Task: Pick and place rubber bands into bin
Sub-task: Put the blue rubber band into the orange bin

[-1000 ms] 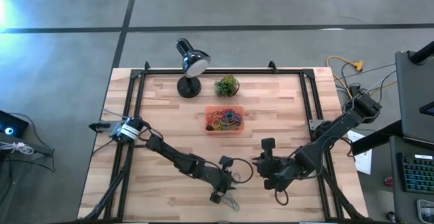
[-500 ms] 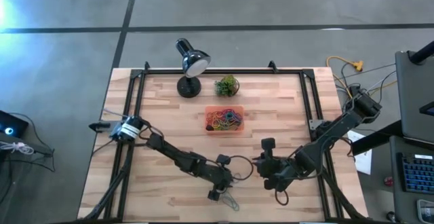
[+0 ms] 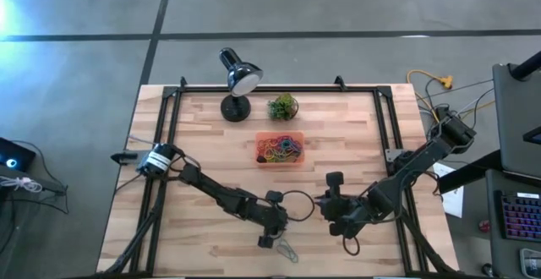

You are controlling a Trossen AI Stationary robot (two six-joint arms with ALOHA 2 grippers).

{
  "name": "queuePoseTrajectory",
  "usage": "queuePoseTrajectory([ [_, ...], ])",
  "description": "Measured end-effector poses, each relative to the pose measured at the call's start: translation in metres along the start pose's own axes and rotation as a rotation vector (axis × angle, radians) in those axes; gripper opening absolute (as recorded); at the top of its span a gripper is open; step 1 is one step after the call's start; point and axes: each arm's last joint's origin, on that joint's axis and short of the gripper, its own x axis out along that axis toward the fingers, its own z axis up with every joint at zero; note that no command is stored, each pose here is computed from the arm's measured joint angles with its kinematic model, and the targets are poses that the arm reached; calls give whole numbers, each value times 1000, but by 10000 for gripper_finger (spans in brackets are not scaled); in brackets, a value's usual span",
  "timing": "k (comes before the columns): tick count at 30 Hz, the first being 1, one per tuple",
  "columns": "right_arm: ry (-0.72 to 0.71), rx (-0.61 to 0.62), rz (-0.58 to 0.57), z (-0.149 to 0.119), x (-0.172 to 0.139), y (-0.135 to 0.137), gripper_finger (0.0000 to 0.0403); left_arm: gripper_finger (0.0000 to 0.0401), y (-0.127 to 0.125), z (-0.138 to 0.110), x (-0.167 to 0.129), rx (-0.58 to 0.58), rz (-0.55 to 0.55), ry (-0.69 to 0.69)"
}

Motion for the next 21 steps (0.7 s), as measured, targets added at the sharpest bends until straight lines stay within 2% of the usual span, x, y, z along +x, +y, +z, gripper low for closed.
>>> queuePoseTrajectory([
  [13, 1, -1, 0, -1, 0, 0, 58, 82, 1, 0, -9, 9, 51, 40],
  [21, 1, -1, -1, -1, 0, 0, 59, 8, 1, 1, -10, 19, 67, 32],
])
